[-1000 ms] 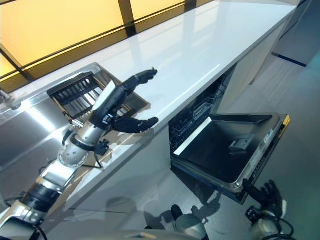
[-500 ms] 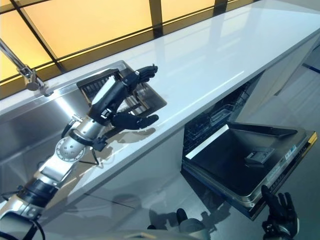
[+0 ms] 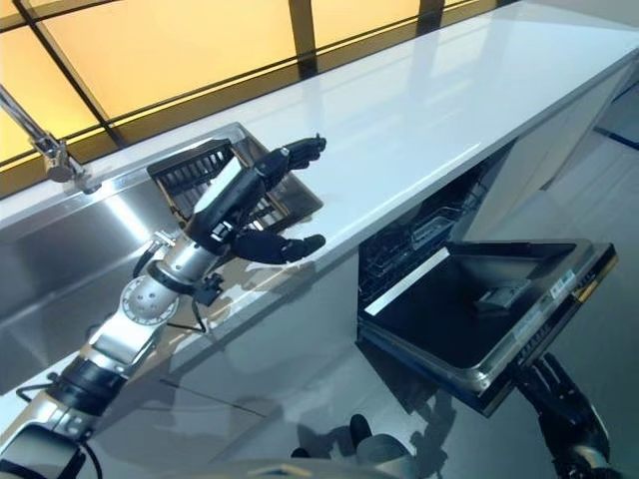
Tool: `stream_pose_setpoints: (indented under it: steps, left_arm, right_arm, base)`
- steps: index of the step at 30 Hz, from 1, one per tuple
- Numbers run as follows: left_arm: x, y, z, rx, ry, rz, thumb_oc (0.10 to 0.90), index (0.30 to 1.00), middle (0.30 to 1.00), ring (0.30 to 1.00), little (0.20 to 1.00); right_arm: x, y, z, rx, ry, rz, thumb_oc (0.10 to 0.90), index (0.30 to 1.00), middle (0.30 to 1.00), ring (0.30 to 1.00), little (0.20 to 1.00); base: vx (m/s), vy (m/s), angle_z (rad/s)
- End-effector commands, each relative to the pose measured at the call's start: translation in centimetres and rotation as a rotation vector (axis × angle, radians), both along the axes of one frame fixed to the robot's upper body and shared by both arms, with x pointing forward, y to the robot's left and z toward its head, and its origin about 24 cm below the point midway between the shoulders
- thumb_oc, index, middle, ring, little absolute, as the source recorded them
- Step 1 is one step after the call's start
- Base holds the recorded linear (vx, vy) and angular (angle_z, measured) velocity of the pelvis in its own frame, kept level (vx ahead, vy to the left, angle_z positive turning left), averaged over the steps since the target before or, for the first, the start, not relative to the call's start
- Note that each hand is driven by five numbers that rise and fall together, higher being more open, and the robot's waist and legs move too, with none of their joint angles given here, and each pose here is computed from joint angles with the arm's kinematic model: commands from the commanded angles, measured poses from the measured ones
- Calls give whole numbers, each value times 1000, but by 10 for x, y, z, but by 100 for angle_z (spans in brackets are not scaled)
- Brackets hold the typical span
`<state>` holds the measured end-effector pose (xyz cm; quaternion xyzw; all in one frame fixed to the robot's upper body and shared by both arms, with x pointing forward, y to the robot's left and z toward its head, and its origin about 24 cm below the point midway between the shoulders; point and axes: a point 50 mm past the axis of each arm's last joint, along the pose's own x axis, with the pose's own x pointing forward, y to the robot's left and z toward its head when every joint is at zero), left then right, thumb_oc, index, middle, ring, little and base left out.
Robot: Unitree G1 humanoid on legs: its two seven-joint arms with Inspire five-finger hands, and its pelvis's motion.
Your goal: Pick up plates and place into dishwasher.
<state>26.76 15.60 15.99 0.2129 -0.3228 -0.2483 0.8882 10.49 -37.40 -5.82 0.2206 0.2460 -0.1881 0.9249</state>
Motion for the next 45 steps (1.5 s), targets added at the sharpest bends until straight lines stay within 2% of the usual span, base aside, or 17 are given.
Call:
stream_pose_setpoints:
  steps: [1, 13, 22, 37, 45]
  left_arm:
    - [3, -19, 43, -57, -232, -104, 800, 900, 900, 900, 900]
    - [5, -11, 38, -73, -229, -82, 800, 900, 900, 900, 900]
    - [3, -9, 34, -84, -230, -75, 800, 900, 900, 900, 900]
    - [2, -6, 30, -93, -217, -71, 800, 900, 900, 900, 900]
    - [2, -3, 29, -97, -213, -63, 800, 900, 900, 900, 900]
  right_arm:
    - [127, 97, 28, 243, -326, 538, 800, 900, 900, 900, 900]
    - [168, 115, 56, 252, -461, 527, 800, 900, 900, 900, 900]
    - [174, 117, 60, 232, -500, 488, 800, 900, 900, 900, 900]
    - [186, 119, 91, 252, -716, 416, 800, 900, 900, 900, 900]
    - [182, 112, 84, 214, -650, 419, 800, 900, 900, 900, 900]
  base:
    - [3, 0, -18]
    - [2, 2, -11]
    - [3, 9, -4]
    - [9, 9, 10]
    - [14, 3, 25]
